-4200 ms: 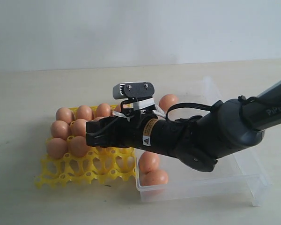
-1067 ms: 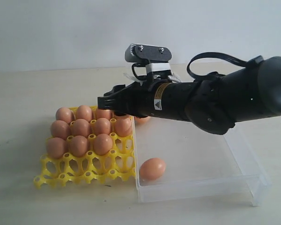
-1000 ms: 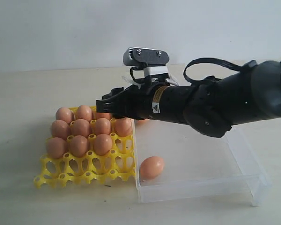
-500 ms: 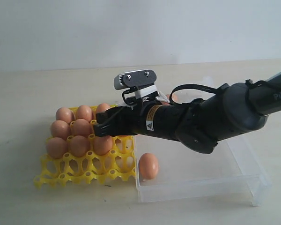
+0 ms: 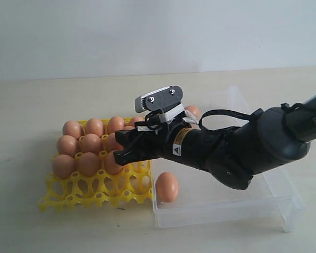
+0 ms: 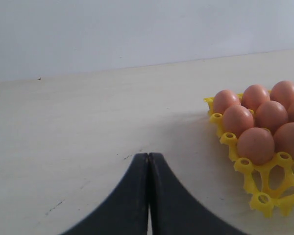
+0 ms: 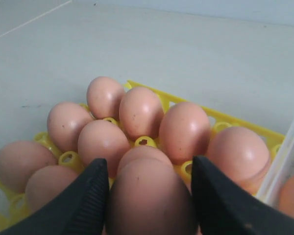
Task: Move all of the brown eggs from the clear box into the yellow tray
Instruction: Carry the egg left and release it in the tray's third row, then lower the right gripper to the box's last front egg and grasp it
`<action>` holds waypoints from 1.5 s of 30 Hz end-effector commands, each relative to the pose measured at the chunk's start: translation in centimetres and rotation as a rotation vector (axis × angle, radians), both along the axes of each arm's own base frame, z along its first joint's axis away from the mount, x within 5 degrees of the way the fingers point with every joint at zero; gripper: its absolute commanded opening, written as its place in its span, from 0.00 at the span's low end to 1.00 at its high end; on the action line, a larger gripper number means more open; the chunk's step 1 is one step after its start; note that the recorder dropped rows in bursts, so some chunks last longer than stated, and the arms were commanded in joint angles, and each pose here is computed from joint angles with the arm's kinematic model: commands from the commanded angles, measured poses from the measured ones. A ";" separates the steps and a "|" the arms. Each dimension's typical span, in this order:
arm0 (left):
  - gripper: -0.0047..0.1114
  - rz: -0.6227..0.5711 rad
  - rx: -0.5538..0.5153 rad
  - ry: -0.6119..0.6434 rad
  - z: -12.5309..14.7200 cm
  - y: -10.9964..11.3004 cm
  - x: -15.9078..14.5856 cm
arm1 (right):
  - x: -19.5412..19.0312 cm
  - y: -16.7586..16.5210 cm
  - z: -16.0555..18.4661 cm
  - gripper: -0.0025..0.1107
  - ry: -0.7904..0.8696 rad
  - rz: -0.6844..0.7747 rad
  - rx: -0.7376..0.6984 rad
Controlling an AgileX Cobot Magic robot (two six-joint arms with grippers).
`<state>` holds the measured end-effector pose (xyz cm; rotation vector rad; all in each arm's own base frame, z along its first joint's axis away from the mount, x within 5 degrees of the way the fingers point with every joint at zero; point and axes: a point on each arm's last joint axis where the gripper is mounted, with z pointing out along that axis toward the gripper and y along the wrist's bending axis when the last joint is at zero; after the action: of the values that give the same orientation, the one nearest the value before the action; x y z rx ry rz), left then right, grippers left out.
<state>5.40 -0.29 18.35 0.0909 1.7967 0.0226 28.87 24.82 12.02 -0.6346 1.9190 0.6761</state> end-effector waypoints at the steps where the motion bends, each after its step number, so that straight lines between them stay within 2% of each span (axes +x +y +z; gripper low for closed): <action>1: 0.04 -0.005 -0.009 -0.005 0.2 0.0 0.0 | 0.0 0.1 -0.3 0.02 -0.020 0.002 0.019; 14: 0.04 -0.005 -0.009 -0.005 0.2 0.0 0.0 | -0.1 0.1 -0.3 0.04 0.041 -0.022 0.075; 17: 0.04 -0.005 -0.009 -0.005 0.2 0.0 0.0 | -0.1 0.1 -0.3 0.14 0.048 -0.026 0.081; 23: 0.04 -0.005 -0.009 -0.005 0.2 0.0 0.0 | -0.1 0.1 -0.3 0.40 0.048 -0.026 0.082; 26: 0.04 -0.005 -0.009 -0.005 0.2 0.0 0.0 | -0.1 0.1 -0.3 0.46 0.048 -0.026 0.082; 34: 0.04 -0.005 -0.009 -0.005 0.2 0.0 0.0 | -0.1 0.1 -0.3 0.48 0.048 -0.026 0.082; 39: 0.04 -0.005 -0.009 -0.005 0.2 0.0 0.0 | -0.1 0.1 -0.2 0.54 0.045 -0.026 0.085; 42: 0.04 -0.006 -0.006 -0.005 0.2 0.0 0.0 | -0.1 0.1 1.5 0.53 0.019 -0.023 0.109; 45: 0.04 -0.006 -0.006 -0.005 0.2 0.0 0.0 | -0.5 -0.8 5.3 0.46 0.025 -0.064 0.091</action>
<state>5.40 -0.29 18.35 0.0909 1.7967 0.0226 28.82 24.71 13.64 -0.5265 1.9313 0.7458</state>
